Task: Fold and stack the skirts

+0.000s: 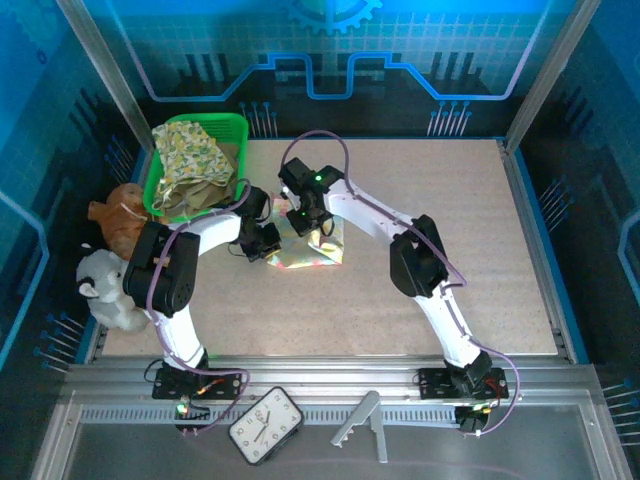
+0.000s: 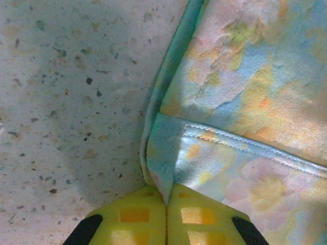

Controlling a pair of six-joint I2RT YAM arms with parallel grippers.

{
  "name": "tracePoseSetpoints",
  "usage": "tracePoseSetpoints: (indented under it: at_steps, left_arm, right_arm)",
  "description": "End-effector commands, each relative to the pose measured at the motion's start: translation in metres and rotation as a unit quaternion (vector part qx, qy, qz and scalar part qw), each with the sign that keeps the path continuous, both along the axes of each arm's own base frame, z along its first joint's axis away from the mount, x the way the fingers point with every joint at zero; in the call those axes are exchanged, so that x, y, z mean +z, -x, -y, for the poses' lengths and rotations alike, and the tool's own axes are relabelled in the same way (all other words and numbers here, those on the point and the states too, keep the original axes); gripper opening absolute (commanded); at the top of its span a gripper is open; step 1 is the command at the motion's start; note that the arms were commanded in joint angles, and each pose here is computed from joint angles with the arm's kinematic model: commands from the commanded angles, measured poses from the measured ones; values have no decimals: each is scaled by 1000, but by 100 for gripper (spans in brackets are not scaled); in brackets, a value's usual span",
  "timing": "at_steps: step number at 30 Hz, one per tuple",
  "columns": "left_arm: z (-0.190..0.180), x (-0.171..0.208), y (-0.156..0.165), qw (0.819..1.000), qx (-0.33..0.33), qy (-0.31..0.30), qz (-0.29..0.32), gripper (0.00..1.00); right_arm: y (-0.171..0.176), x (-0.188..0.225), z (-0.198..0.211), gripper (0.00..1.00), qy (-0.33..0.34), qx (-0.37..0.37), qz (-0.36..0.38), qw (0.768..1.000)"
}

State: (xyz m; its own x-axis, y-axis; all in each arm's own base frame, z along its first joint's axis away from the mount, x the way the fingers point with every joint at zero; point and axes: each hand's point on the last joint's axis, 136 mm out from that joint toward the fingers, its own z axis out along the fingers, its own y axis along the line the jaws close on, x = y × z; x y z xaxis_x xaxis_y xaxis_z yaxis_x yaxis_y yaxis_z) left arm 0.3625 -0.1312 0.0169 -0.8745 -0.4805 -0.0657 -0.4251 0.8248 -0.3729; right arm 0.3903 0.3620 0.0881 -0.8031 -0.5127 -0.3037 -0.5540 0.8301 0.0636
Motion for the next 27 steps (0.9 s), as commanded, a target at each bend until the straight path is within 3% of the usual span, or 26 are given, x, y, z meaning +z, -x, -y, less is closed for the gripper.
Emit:
tracePoseSetpoints:
  at_steps: [1,10,15,20,23,27]
  left_arm:
    - [-1,-16,15,1000,-6,0,-29,4]
    - [1,-14,14,1000,-5,7,-27,6]
    - [0,-11,13,1000,-5,7,-23,10]
    - [-13,9,11,1000,2,-5,-12,27]
    - [-28,30,15,1000,12,-29,2,38]
    - [-48,51,22,997,22,-67,21,41]
  right_arm:
    - [12,-9,-21,0,-49,-29,-54,997]
    - [19,-26,-42,2,-106,-80,-114,985]
    - [11,-24,-44,7,-114,-101,-93,984]
    - [0,-17,-21,32,-79,-122,-54,988]
    - [4,12,-27,48,-119,-97,-47,987]
    - [14,54,-35,62,-176,-59,-33,982]
